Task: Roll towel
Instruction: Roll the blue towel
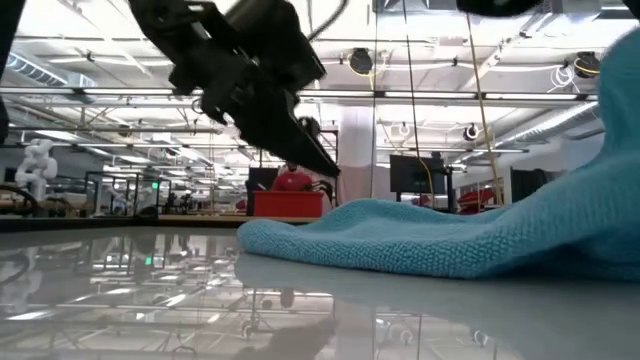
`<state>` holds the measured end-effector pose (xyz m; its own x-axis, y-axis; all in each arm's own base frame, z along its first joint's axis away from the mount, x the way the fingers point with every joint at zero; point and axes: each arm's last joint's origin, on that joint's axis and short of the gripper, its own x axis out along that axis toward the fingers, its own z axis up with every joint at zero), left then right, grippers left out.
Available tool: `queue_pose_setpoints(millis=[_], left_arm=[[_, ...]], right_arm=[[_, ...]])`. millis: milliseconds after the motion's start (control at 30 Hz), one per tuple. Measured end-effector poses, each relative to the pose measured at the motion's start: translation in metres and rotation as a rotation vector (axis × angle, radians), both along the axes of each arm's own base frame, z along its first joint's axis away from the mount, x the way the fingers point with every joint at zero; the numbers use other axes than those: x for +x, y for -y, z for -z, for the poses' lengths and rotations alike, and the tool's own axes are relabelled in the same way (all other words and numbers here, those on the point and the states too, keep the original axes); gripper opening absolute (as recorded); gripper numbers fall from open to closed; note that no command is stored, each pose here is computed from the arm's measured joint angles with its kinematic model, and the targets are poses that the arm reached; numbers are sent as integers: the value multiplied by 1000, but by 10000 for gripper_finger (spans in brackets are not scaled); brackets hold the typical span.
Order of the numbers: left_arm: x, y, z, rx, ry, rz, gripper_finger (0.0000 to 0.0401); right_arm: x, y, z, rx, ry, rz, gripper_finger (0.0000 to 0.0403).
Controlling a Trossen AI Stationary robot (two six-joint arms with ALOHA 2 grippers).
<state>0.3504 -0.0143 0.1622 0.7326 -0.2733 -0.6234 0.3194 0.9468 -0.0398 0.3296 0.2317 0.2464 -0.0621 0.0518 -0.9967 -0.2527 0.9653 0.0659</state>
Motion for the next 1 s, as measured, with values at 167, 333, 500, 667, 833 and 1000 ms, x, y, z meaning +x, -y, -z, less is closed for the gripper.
queue_pose_setpoints(millis=[167, 333, 500, 667, 833, 1000], left_arm=[[14, -2, 15, -112, -92, 14, 203], [26, -5, 27, -218, -210, -29, 203], [36, -1, 37, -328, -262, 55, 203], [45, 2, 27, -422, -241, 137, 203], [50, 3, 15, -430, -216, 159, 203], [51, 2, 14, -392, -215, 160, 203]], right_arm=[[0, -14, 21, -33, -38, 34, 0], [0, -21, 24, -53, 11, 95, 0], [-1, -26, 23, -77, 67, 153, 0], [0, -27, 23, -102, 110, 205, 0], [1, -27, 23, -111, 126, 257, 0], [3, -27, 23, -114, 153, 293, 0]])
